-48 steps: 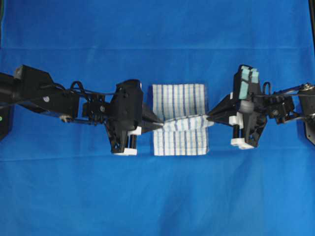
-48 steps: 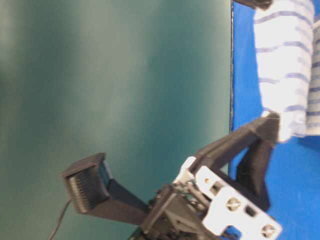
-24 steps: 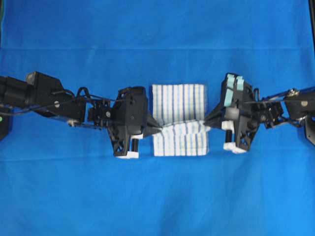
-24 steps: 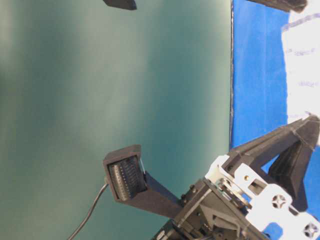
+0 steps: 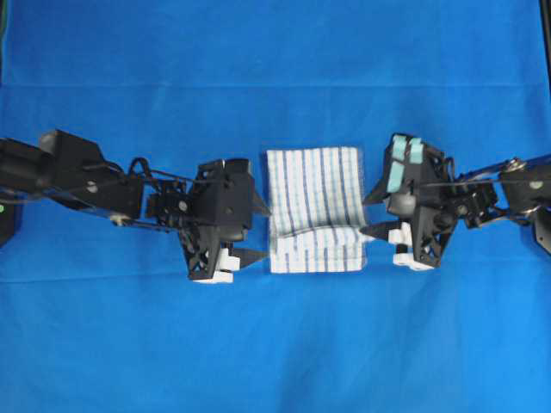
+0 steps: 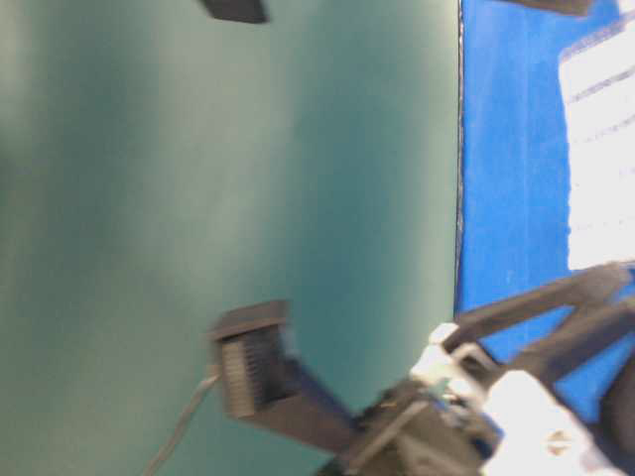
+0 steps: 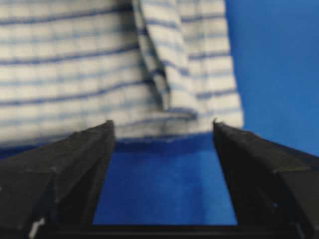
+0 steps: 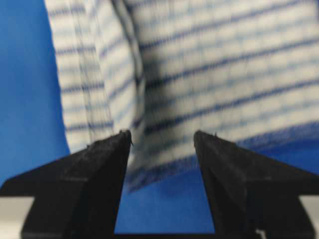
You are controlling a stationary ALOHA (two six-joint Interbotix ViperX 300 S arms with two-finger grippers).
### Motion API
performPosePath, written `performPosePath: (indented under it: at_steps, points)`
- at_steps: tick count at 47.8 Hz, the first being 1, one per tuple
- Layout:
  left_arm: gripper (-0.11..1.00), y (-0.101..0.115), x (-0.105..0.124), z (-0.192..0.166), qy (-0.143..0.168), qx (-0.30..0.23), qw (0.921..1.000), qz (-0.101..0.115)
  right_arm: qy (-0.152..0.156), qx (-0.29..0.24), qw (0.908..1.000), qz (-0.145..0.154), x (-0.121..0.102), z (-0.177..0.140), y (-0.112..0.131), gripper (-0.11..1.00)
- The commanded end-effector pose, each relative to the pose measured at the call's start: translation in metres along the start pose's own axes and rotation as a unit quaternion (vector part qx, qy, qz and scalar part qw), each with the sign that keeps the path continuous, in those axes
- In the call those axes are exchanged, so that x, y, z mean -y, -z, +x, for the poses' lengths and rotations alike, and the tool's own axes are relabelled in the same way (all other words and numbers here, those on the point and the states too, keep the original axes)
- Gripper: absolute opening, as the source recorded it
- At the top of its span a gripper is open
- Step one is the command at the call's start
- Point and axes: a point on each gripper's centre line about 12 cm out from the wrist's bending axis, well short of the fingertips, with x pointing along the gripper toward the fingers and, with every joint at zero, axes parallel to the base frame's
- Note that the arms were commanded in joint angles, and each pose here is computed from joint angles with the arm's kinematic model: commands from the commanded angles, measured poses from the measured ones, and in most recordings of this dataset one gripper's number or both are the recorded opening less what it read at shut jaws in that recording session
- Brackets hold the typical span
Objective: Fold the blue towel.
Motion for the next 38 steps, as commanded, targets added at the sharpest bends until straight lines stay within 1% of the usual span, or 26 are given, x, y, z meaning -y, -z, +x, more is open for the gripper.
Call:
performPosePath:
  at_steps: [1,12,21,26,30,38]
  points:
    - [0.71,-0.023,-0.001,-0.022,0.000,0.032,0.9995,0.001,-0.004,0.041,0.9992,-0.001,-0.003,-0.020,-0.022,0.58]
    - [0.71,-0.043,-0.003,-0.073,-0.002,0.060,0.9982,-0.001,0.008,0.111,0.9938,-0.002,0.000,-0.077,-0.045,0.58]
    - [0.71,-0.049,-0.005,-0.117,-0.003,0.107,0.9943,-0.001,0.014,0.176,0.9843,-0.008,0.005,-0.125,-0.053,0.58]
    - [0.71,-0.050,-0.005,-0.140,-0.003,0.134,0.9910,-0.002,0.022,0.205,0.9785,-0.007,0.010,-0.150,-0.053,0.58]
    - [0.71,-0.048,-0.006,-0.158,-0.004,0.156,0.9877,-0.004,0.030,0.217,0.9757,-0.006,0.013,-0.164,-0.052,0.58]
    - [0.71,-0.035,-0.008,-0.193,-0.007,0.203,0.9792,-0.005,0.046,0.229,0.9722,-0.014,0.019,-0.178,-0.044,0.58]
